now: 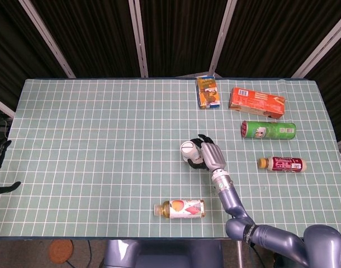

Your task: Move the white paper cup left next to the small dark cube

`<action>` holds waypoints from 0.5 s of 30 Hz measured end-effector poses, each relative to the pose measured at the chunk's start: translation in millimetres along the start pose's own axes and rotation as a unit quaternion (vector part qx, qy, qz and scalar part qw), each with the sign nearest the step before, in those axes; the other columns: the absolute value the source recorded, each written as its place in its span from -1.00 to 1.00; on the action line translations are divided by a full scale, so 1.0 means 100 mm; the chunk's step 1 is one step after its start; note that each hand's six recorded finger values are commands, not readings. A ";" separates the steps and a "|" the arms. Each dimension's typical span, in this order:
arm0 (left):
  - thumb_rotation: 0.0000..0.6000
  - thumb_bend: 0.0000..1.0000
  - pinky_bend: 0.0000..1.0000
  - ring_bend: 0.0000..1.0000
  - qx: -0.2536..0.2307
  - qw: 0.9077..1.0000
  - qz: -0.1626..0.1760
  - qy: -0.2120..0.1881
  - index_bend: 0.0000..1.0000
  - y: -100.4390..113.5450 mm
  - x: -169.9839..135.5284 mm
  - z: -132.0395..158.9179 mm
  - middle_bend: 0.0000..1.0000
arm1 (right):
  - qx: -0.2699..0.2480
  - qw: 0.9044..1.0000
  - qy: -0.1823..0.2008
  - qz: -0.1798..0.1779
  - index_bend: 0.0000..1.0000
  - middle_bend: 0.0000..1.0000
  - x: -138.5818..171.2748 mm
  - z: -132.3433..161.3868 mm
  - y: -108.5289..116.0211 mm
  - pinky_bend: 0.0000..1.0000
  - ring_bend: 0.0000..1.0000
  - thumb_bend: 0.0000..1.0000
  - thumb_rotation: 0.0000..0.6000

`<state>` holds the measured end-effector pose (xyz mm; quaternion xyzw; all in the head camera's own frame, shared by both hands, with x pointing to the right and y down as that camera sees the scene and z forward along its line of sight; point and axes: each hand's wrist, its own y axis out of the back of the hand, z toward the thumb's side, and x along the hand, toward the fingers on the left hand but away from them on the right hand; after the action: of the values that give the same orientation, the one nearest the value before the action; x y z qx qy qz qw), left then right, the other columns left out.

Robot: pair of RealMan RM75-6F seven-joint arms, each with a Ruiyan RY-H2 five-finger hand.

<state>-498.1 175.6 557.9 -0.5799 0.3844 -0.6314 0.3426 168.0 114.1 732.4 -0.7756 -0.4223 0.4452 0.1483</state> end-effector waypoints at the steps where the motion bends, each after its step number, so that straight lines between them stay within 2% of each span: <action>1: 1.00 -0.88 -1.00 -1.00 0.000 1.000 0.000 0.000 -1.00 0.00 0.00 0.00 -1.00 | -0.001 1.000 0.000 0.001 -0.35 -0.44 0.00 0.00 0.00 -0.81 -0.85 -0.45 1.00; 4: 1.00 -0.88 -1.00 -1.00 0.000 1.000 0.000 0.000 -1.00 0.00 0.00 0.00 -1.00 | -0.004 1.000 0.001 0.004 -0.43 -0.49 0.02 0.01 -0.01 -0.83 -0.88 -0.46 1.00; 9: 1.00 -0.88 -1.00 -1.00 0.000 1.000 0.000 0.000 -1.00 0.00 0.00 0.01 -1.00 | -0.001 1.000 -0.001 0.014 -0.76 -0.72 0.05 0.00 -0.03 -0.96 -1.00 -0.48 1.00; 15: 1.00 -0.88 -1.00 -1.00 0.000 1.000 0.000 0.000 -1.00 0.00 0.00 0.00 -1.00 | 0.006 0.999 -0.004 0.036 -0.85 -0.77 0.11 -0.04 -0.05 -0.99 -1.00 -0.49 1.00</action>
<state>-498.0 175.8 557.6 -0.5799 0.3846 -0.6316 0.3419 171.7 126.6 731.6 -0.7876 -0.3918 0.4560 0.1349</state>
